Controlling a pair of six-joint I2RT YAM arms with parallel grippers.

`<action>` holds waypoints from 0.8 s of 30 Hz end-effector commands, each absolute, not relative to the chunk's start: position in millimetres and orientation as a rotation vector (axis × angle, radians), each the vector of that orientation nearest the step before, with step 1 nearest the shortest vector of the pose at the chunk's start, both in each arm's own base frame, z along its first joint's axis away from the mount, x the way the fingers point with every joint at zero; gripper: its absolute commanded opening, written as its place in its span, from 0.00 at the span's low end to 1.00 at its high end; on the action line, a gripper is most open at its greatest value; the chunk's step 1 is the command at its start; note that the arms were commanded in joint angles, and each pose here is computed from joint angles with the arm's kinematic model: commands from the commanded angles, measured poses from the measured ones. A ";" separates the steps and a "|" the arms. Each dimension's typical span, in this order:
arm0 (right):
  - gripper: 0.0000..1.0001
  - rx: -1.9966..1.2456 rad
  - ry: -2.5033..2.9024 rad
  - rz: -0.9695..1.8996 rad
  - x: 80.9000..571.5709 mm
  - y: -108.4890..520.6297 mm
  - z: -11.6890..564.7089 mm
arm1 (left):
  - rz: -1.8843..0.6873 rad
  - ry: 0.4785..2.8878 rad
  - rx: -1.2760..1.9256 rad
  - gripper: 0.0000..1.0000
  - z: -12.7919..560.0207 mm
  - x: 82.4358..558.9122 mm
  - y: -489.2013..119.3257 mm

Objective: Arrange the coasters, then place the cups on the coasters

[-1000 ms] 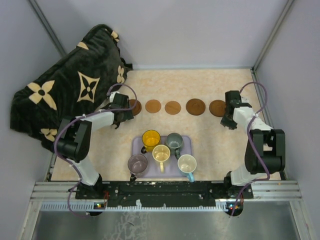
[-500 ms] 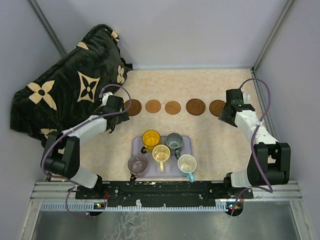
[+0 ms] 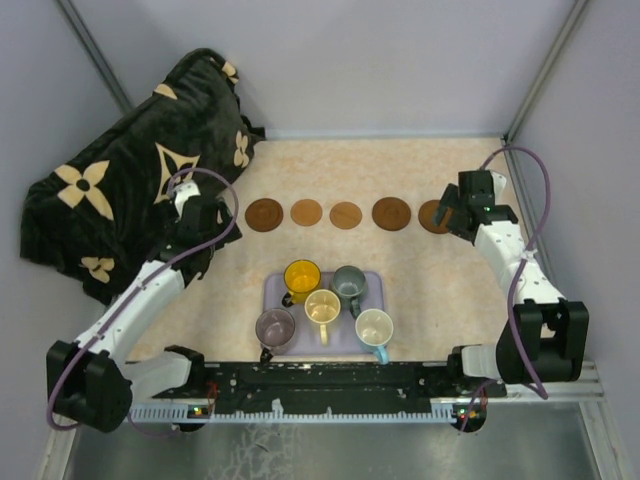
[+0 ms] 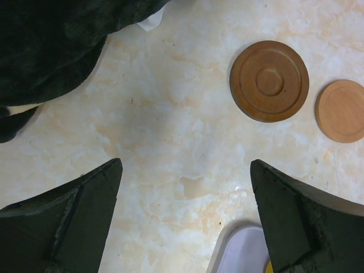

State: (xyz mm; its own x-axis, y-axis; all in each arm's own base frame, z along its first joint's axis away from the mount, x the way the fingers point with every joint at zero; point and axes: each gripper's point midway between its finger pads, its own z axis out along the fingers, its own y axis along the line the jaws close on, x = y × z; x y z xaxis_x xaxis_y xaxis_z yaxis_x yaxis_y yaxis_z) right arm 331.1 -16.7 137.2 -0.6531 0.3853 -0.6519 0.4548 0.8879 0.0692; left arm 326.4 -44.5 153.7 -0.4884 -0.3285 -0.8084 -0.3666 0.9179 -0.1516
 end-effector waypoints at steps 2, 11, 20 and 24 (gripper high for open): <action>0.99 0.571 2.267 -0.033 339.9 -7.8 173.1 | 0.054 2.102 -0.482 1.00 163.7 308.8 -36.0; 0.99 0.543 2.120 -0.012 311.6 -12.8 211.8 | 0.010 2.035 -0.485 1.00 188.7 290.9 -30.5; 0.99 0.568 2.092 -0.058 296.7 -21.7 222.2 | -0.057 2.022 -0.453 1.00 194.4 278.7 -35.1; 0.99 0.587 2.077 -0.050 296.4 -21.8 227.5 | -0.052 2.009 -0.458 1.00 199.4 272.8 -31.4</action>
State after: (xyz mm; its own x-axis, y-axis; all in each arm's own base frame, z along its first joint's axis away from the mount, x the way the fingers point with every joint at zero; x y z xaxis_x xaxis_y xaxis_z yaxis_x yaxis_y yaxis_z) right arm 296.5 -17.6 213.9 -0.4776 0.3872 -0.7887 0.4146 0.8907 0.1862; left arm 281.2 -34.7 198.3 -0.3931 -0.3498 -0.8504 -0.3027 0.9225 -0.2396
